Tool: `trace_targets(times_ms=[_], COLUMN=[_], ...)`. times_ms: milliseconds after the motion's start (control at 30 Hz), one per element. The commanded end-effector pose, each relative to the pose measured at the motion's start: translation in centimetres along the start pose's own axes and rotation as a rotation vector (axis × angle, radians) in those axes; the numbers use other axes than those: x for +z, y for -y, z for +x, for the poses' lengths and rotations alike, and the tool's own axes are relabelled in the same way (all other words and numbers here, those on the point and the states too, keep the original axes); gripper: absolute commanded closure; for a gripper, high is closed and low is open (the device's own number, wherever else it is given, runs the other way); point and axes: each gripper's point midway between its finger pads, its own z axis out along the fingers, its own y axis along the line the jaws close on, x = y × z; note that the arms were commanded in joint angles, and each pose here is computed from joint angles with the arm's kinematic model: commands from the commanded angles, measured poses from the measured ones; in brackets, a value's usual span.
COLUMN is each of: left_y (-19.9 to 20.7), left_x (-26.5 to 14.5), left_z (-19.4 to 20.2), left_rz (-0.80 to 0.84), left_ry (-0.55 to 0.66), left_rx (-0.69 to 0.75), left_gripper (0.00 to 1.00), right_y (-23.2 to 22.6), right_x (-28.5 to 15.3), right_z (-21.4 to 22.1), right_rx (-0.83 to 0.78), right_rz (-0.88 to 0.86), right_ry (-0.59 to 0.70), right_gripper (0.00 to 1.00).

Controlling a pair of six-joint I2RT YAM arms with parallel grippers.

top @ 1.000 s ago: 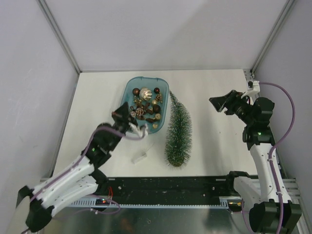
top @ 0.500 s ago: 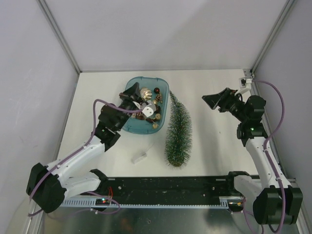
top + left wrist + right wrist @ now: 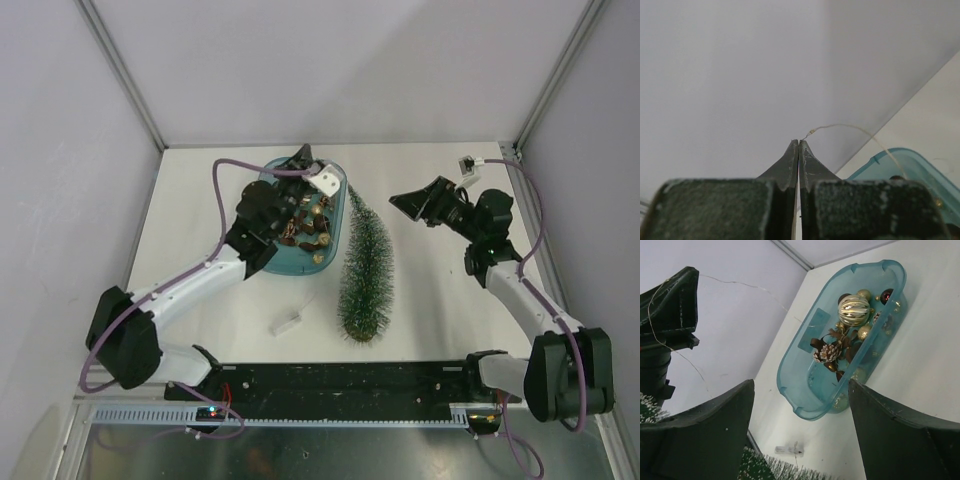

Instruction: Decorate the small christmas tree

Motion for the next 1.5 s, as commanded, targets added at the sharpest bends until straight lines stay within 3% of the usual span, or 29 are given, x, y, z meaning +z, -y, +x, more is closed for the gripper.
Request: trace_targets(times_ms=[0,400,567,700,1000,1300,1467], left_y=[-1.8,0.8,2.9,4.0,4.3,5.2,5.1], left_x=[1.7,3.1,2.8,1.4,1.1,1.0,0.7], left_z=[-1.5,-1.0,-1.1,-2.0,-2.2,-2.0,-1.2], left_rz=[-0.131,-0.093,0.054,0.180,0.233,0.243,0.210], left_ry=[-0.018,-0.081,-0.050,0.045,0.122,0.151,0.171], left_rx=[-0.149,-0.293,-0.421,-0.542,-0.764,-0.819,-0.745], left_gripper=[1.00,0.96,0.99,1.00,1.00,1.00,1.00], right_y=[-1.1,1.0,0.9,0.5,0.4,-0.8,-0.9], right_x=[1.0,3.3,4.8,5.9,7.7,9.4,8.8], right_z=[-0.9,-0.5,0.4,1.4,2.1,2.3,2.3], right_rx=[0.040,0.196,0.267,0.307,0.443,0.575,0.540], right_rz=[-0.085,-0.091,-0.128,-0.154,-0.197,-0.329,-0.330], right_ry=[0.036,0.044,0.041,0.033,0.083,0.100,0.086], right_gripper=[0.20,0.20,0.21,0.22,0.24,0.26,0.25])
